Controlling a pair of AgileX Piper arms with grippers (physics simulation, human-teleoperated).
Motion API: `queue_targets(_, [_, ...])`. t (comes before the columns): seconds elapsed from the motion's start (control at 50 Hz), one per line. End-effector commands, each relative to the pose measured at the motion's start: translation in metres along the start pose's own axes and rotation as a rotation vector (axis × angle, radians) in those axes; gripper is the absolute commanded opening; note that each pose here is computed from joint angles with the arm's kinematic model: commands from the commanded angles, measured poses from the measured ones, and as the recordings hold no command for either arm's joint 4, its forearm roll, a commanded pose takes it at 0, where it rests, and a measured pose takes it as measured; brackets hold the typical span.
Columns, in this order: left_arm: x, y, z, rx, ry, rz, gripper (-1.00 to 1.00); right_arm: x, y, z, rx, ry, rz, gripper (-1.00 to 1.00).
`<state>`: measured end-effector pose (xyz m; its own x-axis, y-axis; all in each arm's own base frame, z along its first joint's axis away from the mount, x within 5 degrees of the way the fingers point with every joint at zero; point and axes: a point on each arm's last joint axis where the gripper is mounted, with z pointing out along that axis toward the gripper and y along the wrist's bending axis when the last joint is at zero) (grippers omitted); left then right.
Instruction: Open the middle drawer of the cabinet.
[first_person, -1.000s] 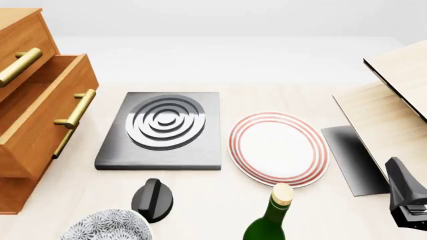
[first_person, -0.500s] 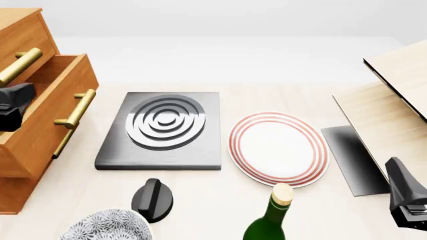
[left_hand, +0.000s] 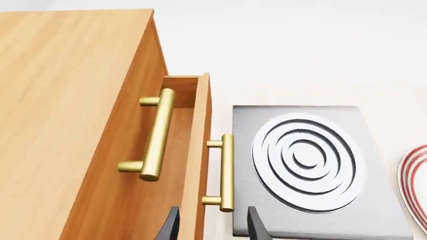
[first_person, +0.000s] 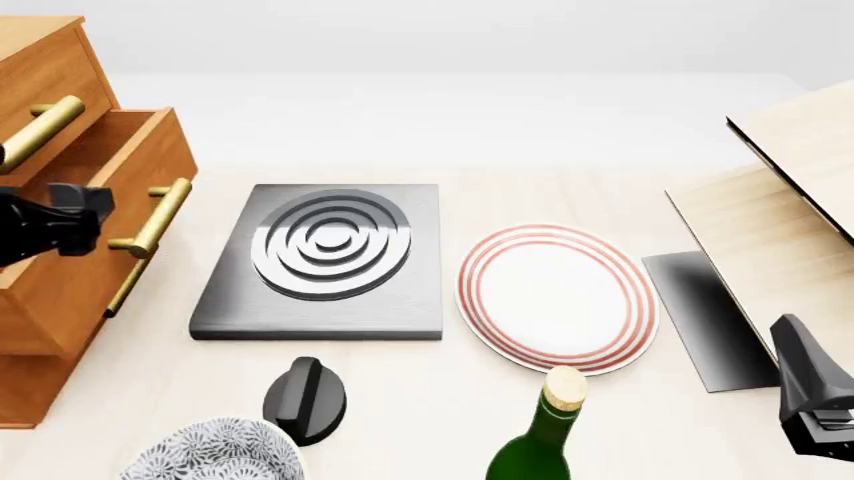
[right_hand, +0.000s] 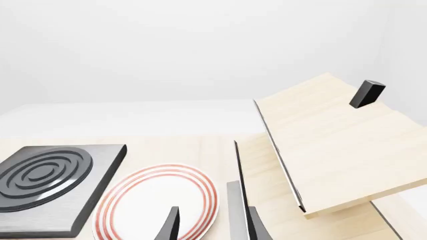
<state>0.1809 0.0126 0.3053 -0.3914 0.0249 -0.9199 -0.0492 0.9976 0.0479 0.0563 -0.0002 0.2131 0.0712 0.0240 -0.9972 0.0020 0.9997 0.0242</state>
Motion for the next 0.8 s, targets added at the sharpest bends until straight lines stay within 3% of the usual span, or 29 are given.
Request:
queue_targets(0.02, [0.009, 0.000, 0.015, -0.002, 0.016, -0.040, 1.00, 0.000, 0.000, 0.000, 0.000, -0.002, -0.002, 1.00])
queue_targets(0.36, [0.035, 0.002, 0.048, -0.014, 0.094, -0.056, 1.00, 0.000, 0.000, 0.000, -0.001, -0.002, -0.004, 1.00])
queue_targets(0.8, [0.064, 0.001, 0.068, -0.011, 0.149, -0.049, 1.00, 0.000, 0.000, 0.000, -0.001, -0.002, -0.003, 1.00])
